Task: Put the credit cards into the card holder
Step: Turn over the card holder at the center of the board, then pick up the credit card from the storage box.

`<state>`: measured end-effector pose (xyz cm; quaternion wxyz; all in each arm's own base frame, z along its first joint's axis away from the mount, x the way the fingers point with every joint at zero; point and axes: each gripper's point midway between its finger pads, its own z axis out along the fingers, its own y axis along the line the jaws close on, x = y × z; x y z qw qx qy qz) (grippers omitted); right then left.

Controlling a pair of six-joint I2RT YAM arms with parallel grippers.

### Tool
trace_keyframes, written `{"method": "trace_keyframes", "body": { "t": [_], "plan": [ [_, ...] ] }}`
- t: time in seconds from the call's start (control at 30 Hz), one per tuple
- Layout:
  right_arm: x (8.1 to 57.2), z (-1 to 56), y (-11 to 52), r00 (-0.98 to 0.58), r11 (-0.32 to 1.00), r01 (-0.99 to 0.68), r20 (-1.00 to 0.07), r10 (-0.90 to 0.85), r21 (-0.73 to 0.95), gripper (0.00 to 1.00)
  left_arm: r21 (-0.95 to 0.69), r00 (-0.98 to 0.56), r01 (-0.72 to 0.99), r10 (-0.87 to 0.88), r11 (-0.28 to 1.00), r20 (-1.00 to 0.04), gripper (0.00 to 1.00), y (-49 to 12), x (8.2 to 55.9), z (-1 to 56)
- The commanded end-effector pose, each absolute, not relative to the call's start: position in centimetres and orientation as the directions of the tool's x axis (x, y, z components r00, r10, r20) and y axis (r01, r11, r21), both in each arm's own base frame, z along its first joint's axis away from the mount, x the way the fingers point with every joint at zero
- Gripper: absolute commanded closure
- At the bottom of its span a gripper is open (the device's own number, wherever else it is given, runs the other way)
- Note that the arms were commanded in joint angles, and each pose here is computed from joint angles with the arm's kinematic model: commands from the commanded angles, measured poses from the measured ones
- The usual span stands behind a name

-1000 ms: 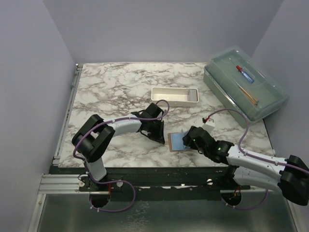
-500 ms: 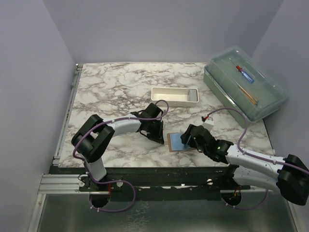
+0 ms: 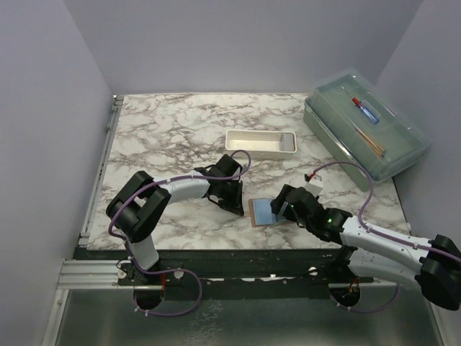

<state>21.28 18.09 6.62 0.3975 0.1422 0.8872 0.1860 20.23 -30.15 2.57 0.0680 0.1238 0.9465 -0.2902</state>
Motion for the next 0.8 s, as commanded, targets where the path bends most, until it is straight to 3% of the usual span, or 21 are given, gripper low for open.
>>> {"method": "trace_keyframes", "body": {
  "t": [0.0,0.23,0.3,0.4,0.57,0.77],
  "plan": [
    [21.6,7.8,15.8,-0.617,0.912,0.2,-0.677,0.401,0.359,0.16,-0.521,-0.96,0.272,0.187,0.809,-0.21,1.0,-29.2,20.1,2.9],
    [24.2,10.6,16.8,-0.682,0.96,0.131,-0.68,0.268,0.248,0.21,-0.533,-0.969,0.223,0.124,0.816,-0.215,1.0,-27.6,20.6,3.8],
    [26.2,11.9,17.0,-0.692,0.964,0.104,-0.678,0.247,0.245,0.25,-0.543,-0.968,0.221,0.114,0.81,-0.223,0.95,-27.4,20.8,4.3],
    [29.3,14.5,17.9,-0.666,0.979,0.032,-0.726,0.172,0.203,0.21,-0.558,-0.967,0.219,0.102,0.801,-0.234,0.82,-27.2,21.0,5.2],
    [34.9,14.5,15.2,-0.706,0.994,0.105,-0.703,0.085,0.015,0.22,-0.577,-0.96,0.235,0.091,0.782,-0.266,0.54,-27.0,21.4,7.1],
    [40.2,13.1,13.0,-0.75,0.951,0.165,-0.66,-0.052,-0.262,0.2,-0.587,-0.949,0.255,0.082,0.768,-0.305,0.35,-26.5,21.5,8.7]
  ]
}}
